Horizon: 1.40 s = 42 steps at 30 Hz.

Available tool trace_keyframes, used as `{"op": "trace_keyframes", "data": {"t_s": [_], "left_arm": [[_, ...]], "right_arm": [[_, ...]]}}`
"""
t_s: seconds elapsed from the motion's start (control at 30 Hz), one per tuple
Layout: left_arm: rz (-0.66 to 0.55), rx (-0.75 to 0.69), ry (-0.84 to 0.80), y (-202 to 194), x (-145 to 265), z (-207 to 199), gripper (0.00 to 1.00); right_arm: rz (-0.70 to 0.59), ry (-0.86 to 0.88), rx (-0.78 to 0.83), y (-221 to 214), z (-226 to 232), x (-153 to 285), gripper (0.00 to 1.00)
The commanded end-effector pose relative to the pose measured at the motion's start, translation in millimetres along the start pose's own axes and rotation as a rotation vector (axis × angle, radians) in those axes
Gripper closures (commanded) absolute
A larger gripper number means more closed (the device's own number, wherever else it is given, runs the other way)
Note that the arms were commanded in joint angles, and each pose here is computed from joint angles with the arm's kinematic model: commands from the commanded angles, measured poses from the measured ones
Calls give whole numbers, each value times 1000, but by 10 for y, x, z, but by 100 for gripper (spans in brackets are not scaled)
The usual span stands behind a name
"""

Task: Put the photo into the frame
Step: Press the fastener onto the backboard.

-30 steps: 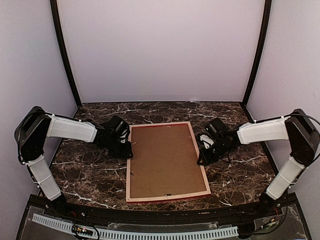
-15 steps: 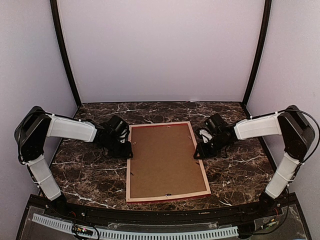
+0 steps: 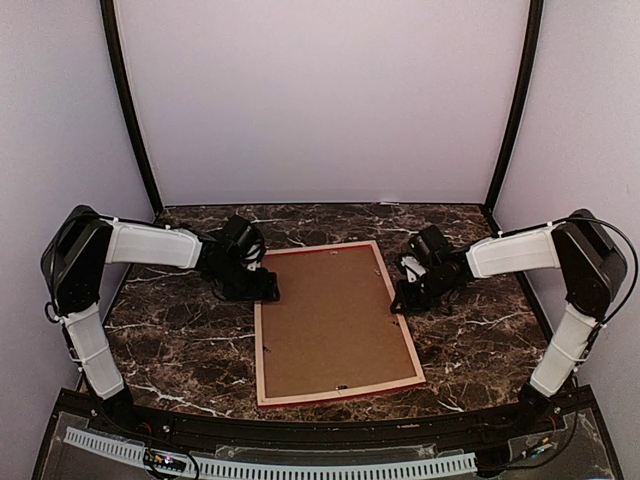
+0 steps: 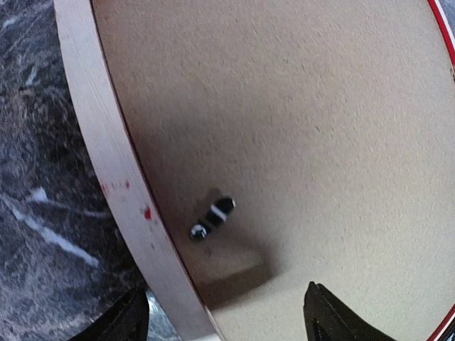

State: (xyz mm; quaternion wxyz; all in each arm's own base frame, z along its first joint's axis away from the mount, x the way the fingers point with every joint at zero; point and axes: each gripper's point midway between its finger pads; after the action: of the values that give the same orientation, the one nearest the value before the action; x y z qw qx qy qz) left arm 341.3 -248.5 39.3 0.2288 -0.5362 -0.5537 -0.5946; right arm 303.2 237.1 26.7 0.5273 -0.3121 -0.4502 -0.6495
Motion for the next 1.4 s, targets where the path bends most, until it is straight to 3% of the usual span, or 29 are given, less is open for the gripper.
{"op": "trace_keyframes", "data": {"t_s": [0.0, 0.33, 0.73, 1.37], "left_arm": [[18, -21, 20, 144, -59, 139, 22], [21, -6, 64, 288, -253, 337, 28], [75, 2, 72, 95, -337, 379, 53], [106, 50, 40, -166, -455, 391, 67]], "right_arm": [[-5, -13, -5, 2, -50, -63, 86], [3, -13, -7, -31, -61, -65, 86], [5, -15, -7, -53, -80, -68, 87], [4, -20, -4, -67, -95, -46, 88]]}}
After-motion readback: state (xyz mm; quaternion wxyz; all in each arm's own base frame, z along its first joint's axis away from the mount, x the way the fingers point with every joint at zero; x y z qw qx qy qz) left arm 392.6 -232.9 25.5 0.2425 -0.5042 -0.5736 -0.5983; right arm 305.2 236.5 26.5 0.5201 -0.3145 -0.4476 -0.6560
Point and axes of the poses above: each gripper's point midway between its finger pads, its own x axis back along the fingers, its own z axis along the line the jaws close on, y = z × x, and after that the axes turned 13 degrees about -x, right-handed
